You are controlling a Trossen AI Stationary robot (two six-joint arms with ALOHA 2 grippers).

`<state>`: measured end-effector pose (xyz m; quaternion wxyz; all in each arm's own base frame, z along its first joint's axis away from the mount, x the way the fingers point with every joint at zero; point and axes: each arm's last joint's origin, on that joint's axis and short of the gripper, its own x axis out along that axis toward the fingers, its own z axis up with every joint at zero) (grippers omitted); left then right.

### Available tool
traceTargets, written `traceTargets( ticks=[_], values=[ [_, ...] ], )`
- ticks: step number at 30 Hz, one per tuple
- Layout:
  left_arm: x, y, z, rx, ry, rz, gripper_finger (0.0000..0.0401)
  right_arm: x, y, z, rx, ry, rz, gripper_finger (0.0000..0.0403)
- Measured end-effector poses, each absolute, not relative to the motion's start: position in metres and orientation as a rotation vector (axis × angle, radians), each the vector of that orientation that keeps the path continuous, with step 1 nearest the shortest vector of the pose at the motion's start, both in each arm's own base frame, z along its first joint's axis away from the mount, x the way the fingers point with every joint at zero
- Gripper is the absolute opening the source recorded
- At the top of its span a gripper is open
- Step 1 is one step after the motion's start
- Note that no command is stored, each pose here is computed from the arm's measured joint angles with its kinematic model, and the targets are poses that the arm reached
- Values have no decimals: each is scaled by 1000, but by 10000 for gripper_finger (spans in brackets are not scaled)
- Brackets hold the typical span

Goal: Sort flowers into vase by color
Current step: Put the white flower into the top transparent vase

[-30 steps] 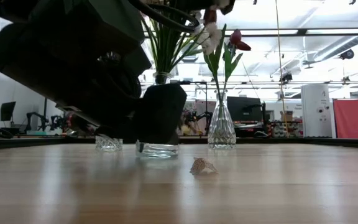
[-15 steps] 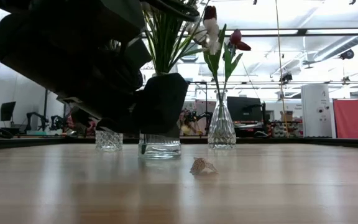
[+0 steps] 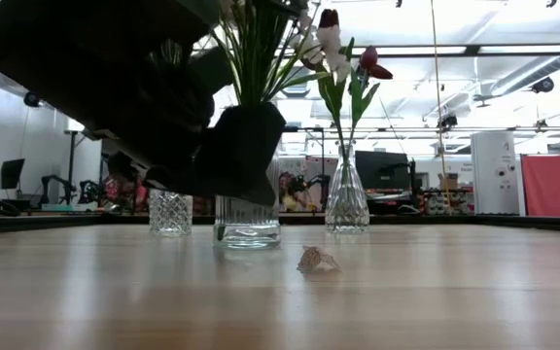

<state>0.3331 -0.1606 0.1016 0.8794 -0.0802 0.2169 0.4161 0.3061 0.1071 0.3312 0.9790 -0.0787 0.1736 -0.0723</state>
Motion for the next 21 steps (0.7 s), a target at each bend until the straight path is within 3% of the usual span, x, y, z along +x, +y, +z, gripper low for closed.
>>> traceTargets(
  ticks=[21],
  values=[
    [319,-181,127,-117,487,761,325,281,108,359,-129,265,-119,196]
  ],
)
